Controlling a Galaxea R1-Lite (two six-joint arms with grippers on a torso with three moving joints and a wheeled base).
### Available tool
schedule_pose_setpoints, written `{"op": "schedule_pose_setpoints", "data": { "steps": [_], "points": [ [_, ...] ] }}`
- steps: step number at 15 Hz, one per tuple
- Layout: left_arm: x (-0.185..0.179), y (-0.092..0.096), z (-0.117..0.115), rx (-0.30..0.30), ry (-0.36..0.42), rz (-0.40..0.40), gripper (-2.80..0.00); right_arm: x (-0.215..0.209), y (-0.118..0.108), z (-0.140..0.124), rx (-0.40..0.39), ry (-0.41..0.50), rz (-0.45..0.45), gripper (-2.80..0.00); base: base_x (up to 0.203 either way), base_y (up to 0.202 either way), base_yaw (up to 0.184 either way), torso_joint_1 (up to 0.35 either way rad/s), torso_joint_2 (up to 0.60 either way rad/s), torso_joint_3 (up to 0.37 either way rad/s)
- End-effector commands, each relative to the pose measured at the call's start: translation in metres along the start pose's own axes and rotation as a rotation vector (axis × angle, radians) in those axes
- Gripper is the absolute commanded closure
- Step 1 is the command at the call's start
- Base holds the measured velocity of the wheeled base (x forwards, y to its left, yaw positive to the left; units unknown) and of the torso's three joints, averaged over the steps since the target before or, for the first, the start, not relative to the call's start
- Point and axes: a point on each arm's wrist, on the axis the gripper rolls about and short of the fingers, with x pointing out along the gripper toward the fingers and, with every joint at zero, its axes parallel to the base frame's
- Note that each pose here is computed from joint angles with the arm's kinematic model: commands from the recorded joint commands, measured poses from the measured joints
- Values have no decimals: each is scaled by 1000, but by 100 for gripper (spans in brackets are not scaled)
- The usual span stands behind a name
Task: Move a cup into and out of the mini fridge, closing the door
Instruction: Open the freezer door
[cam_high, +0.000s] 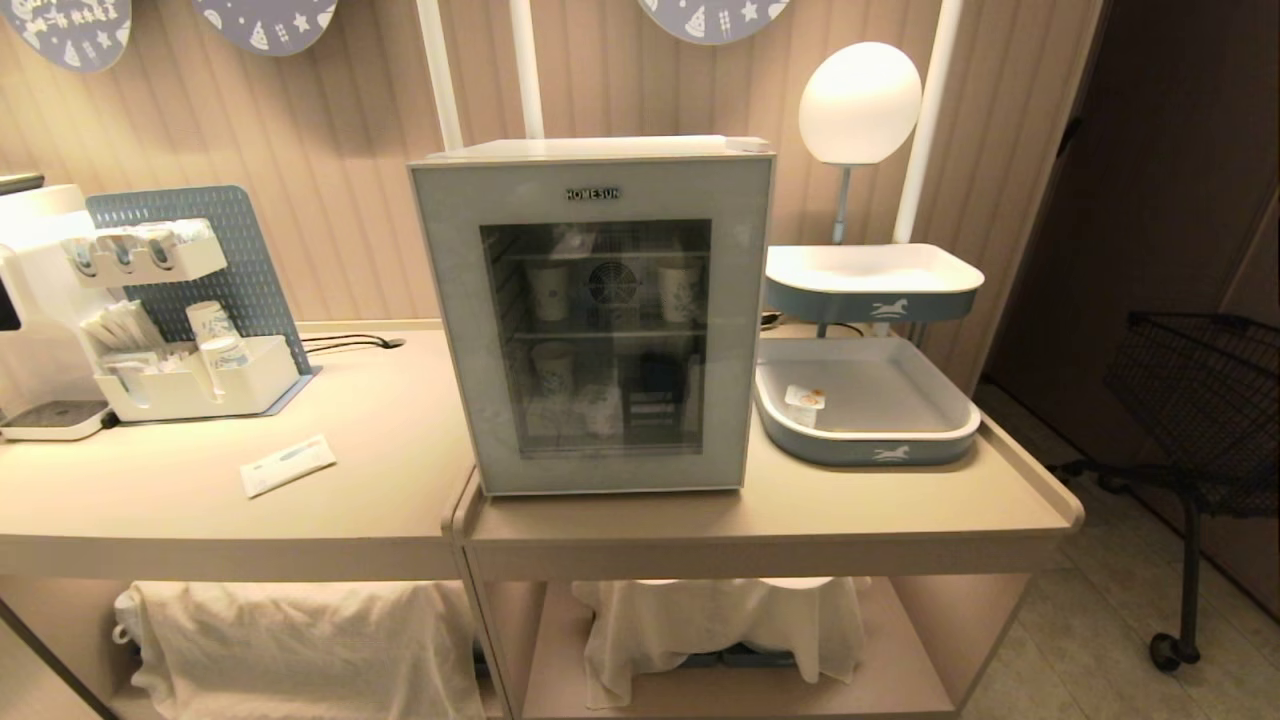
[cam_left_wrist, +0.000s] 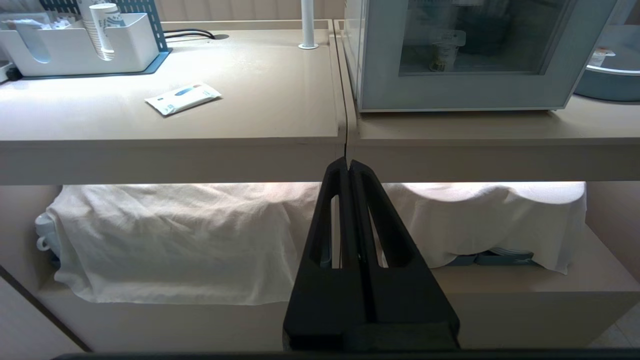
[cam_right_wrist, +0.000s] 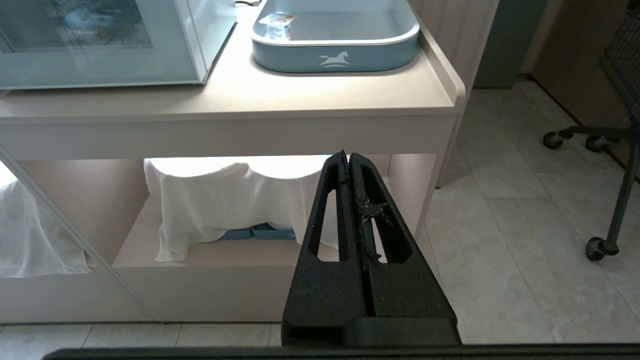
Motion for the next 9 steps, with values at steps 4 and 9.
{"op": "schedule_pose_setpoints", "data": {
  "steps": [4,9],
  "points": [
    [0,0,0,0,0,0,0,0,0,0,12,-1,-3,0,0,0,0,0,0,0],
    [0,0,0,0,0,0,0,0,0,0,12,-1,0,0,0,0,0,0,0,0]
  ]
}}
